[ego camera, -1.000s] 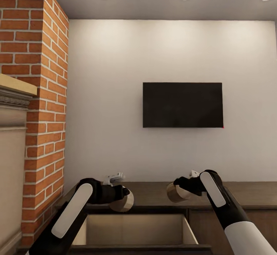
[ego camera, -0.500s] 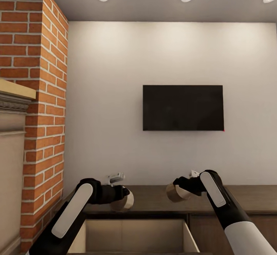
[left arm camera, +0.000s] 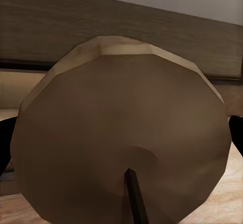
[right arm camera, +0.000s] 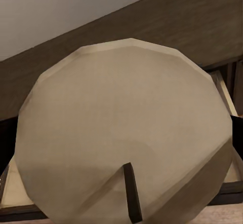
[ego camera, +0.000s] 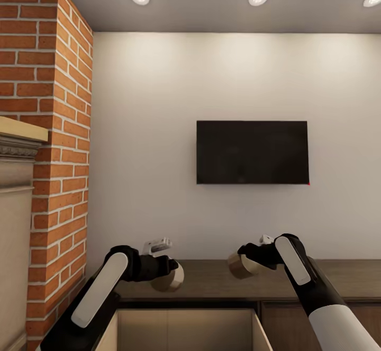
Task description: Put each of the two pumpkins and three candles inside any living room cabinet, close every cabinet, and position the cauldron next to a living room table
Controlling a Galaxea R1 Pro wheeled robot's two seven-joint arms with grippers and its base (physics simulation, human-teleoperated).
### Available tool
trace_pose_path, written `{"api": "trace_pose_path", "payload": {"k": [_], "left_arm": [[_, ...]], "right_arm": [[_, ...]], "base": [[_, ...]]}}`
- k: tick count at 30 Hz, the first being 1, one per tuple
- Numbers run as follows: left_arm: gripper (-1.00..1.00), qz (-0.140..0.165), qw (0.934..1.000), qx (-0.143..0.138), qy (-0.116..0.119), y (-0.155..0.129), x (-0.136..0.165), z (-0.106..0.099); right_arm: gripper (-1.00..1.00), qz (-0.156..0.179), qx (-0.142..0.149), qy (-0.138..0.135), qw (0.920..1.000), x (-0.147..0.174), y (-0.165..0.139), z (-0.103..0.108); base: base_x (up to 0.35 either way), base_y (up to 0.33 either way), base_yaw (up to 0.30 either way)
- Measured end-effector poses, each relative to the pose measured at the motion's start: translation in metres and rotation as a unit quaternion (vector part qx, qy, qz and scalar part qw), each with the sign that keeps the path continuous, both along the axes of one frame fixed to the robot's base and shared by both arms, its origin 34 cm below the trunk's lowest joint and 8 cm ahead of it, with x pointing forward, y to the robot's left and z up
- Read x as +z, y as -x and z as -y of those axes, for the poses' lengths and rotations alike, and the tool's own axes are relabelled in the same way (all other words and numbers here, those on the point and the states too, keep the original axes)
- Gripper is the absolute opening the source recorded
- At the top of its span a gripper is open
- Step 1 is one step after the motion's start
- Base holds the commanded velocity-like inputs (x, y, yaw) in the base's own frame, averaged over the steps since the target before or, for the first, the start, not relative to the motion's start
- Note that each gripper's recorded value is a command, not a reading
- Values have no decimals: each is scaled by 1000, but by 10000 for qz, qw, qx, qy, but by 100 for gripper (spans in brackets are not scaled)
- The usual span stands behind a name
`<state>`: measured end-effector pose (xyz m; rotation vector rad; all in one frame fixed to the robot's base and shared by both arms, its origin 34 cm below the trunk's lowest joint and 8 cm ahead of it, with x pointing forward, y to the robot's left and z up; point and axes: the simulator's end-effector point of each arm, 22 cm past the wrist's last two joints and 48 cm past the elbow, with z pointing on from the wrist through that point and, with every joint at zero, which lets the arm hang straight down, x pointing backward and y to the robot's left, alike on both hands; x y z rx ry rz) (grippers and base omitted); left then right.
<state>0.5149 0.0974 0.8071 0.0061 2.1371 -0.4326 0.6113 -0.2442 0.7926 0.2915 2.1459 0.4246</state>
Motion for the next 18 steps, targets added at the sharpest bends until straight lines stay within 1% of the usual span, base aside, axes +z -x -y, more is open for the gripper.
{"api": "trace_pose_path", "payload": {"k": [6,12,15,18], "left_arm": [[-100,-48,10000,10,5,-4,10,-1],[-100,-94,10000,28,-8,-7,20,-2],[-100,-208,9997,85,-38,-13,19,-5],[-100,-309,9994,135,-57,-18,19,-8]], "right_arm": [[-100,-28,4,5,10000,11,-3,0],[-100,-220,-16,73,9997,11,-4,2],[-100,-620,68,148,9979,-14,-3,-5],[-100,-1101,32,209,9937,-46,1,-3]], "base": [[0,0,0],[0,0,0],[0,0,0],[0,0,0]]}}
